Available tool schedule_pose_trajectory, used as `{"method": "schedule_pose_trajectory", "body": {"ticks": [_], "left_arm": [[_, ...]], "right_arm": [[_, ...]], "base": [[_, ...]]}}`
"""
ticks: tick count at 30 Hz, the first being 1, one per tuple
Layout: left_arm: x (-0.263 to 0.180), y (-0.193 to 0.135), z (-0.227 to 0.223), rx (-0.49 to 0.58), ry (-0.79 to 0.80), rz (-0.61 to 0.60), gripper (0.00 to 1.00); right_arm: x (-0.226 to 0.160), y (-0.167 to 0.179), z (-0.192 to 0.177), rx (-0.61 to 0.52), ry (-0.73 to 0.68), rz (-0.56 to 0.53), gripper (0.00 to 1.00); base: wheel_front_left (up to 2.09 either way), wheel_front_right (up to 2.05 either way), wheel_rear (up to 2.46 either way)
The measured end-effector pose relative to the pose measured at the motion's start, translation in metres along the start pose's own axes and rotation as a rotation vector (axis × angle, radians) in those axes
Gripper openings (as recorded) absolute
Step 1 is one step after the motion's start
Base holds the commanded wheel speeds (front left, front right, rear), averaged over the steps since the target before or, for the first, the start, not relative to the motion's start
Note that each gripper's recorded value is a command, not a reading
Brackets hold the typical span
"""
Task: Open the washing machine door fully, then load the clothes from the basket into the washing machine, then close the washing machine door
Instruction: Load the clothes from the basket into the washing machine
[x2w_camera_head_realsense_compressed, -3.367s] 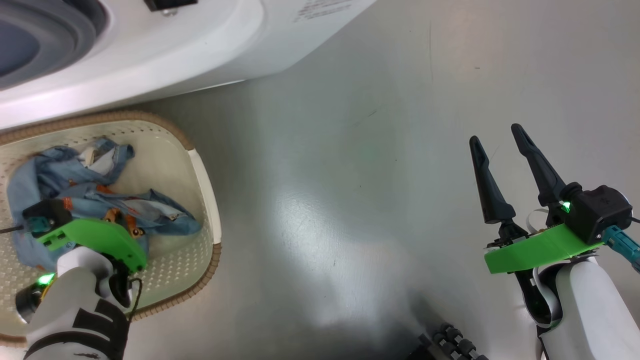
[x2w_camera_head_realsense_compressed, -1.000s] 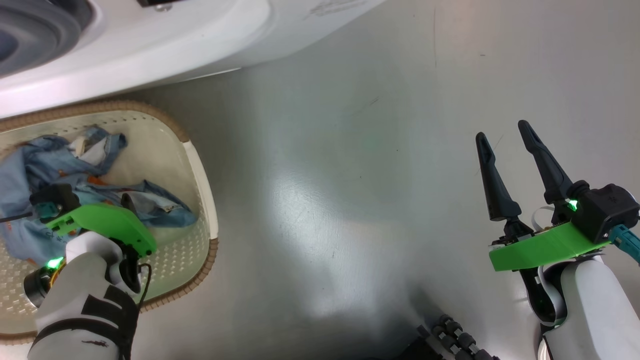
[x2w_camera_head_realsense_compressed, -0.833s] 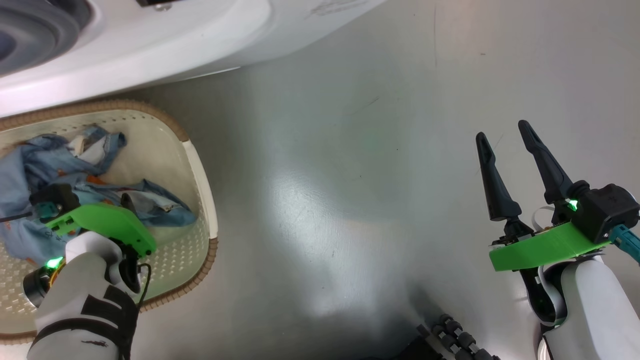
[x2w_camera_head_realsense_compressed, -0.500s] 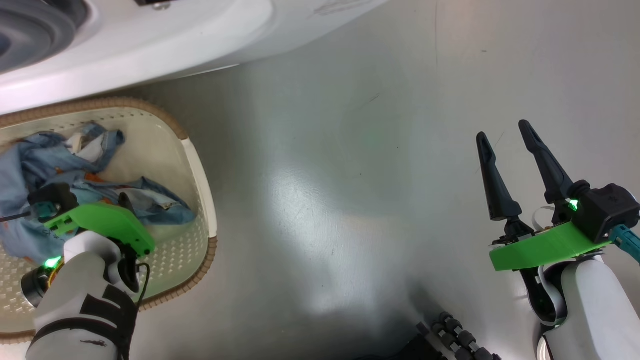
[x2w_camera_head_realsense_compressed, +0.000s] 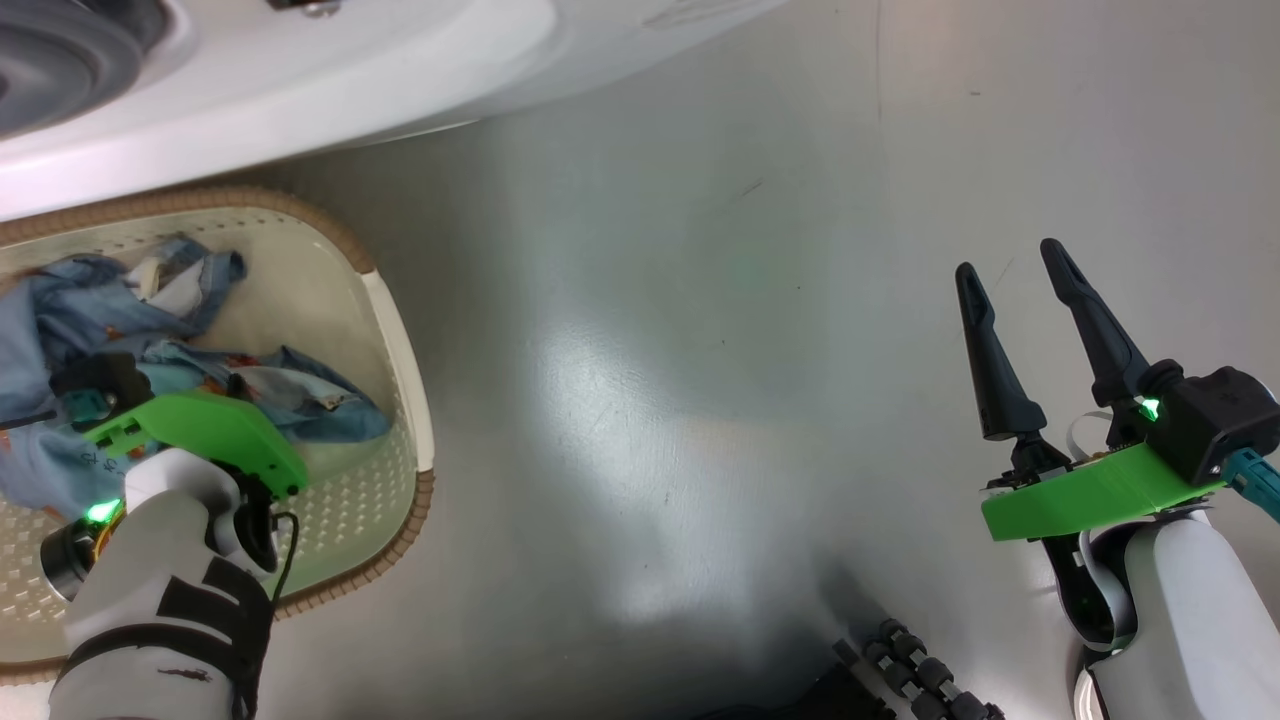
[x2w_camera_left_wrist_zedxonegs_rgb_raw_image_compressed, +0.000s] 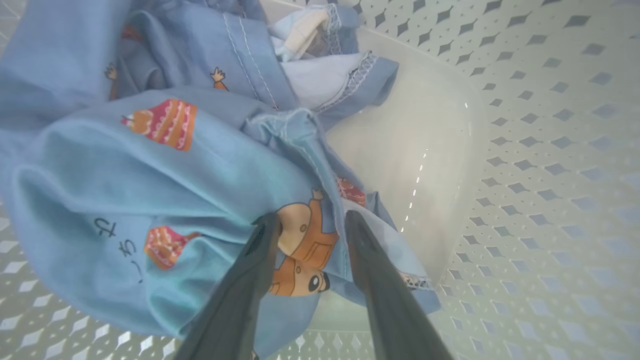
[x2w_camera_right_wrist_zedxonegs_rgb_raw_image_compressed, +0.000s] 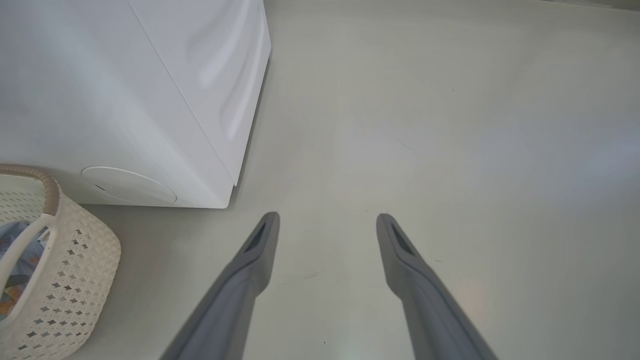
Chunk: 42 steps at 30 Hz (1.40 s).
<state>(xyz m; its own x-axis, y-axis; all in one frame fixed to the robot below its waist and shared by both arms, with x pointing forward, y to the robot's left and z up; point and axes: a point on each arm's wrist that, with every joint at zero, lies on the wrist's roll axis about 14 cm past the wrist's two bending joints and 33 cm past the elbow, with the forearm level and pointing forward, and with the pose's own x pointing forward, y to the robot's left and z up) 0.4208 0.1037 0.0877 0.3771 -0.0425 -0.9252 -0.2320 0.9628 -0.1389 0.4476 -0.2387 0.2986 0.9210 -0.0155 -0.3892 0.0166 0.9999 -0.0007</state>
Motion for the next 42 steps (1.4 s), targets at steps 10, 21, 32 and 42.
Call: {"method": "schedule_pose_trajectory", "body": {"ticks": [10,21,32,42], "left_arm": [[0.0,0.001,-0.001,-0.009,0.004,0.002,0.28],[-0.001,0.002,0.002,-0.017,0.004,-0.002,0.0],[-0.007,0.003,0.006,-0.05,-0.004,-0.007,0.0],[-0.017,0.002,0.007,-0.065,-0.012,-0.021,0.0]], "right_arm": [[0.005,0.001,0.005,-0.002,-0.016,0.004,1.0],[0.005,0.001,0.008,-0.001,-0.023,0.006,1.0],[0.005,0.004,0.014,0.003,-0.039,0.014,1.0],[0.003,0.007,0.023,0.006,-0.061,0.019,1.0]], "base": [[0.0,0.0,0.0],[0.0,0.0,0.0],[0.0,0.0,0.0],[0.0,0.0,0.0]]}}
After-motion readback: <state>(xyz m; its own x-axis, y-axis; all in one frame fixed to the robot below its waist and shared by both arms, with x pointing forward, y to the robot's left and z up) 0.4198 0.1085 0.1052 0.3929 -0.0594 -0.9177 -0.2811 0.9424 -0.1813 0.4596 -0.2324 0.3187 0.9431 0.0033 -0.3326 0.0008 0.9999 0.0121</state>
